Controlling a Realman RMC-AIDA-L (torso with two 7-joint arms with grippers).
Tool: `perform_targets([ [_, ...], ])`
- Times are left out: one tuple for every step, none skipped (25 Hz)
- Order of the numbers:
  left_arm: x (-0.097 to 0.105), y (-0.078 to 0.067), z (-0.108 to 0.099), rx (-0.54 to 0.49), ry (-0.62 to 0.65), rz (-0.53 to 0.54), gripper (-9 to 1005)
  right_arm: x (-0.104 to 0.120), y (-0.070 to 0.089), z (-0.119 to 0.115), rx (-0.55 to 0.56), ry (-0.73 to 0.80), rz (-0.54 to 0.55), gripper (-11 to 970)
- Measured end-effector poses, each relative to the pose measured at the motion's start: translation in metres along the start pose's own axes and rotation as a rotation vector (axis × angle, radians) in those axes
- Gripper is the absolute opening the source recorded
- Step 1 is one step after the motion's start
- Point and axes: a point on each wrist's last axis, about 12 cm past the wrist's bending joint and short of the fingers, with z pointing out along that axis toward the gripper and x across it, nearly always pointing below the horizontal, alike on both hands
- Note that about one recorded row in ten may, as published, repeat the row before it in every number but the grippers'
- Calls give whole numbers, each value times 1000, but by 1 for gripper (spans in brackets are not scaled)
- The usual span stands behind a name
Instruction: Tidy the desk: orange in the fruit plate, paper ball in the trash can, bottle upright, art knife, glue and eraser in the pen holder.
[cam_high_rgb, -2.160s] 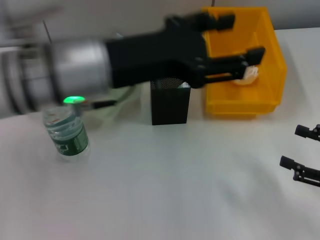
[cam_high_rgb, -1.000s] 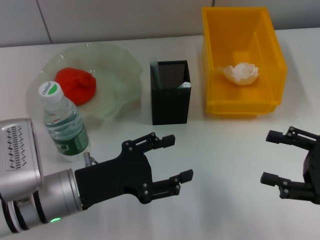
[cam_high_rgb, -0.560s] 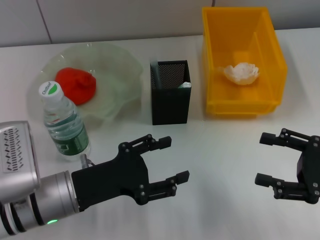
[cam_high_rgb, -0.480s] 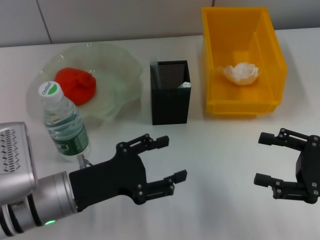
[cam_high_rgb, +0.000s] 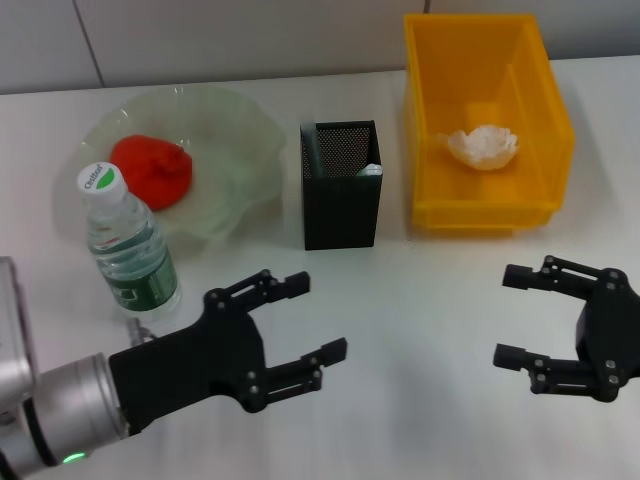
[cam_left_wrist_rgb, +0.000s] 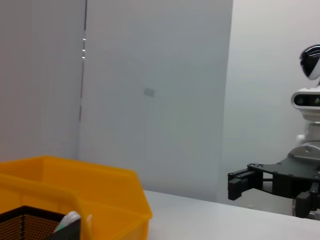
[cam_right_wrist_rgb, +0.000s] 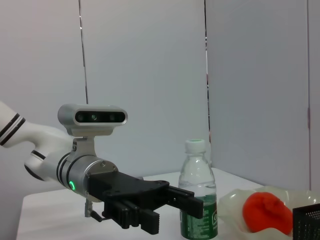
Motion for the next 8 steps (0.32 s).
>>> perform_targets([
  [0, 0, -4, -8, -4, -1, 783, 0, -1, 2, -3, 2, 2, 806],
  [3, -1, -11, -26, -4, -9, 783, -1, -2, 4, -10, 5, 5, 806],
  [3, -1, -11, -26, -4, -9, 783, -1, -2, 4, -10, 5, 5, 806],
  [4, -1, -15, -36, -3, -12, 783, -1, -3, 6, -15, 7, 7, 806],
  [4, -1, -15, -36, -3, -12, 783, -1, -5, 11, -27, 13, 10, 806],
  [4, -1, -15, -36, -3, -12, 783, -1, -5, 11, -27, 13, 10, 806],
  [5, -1, -18, -45, -3, -13, 783, 0, -6, 16, -36, 20, 11, 806],
  [6, -2, -22, -56, -4, -12, 783, 0, -6, 16, -36, 20, 11, 806],
])
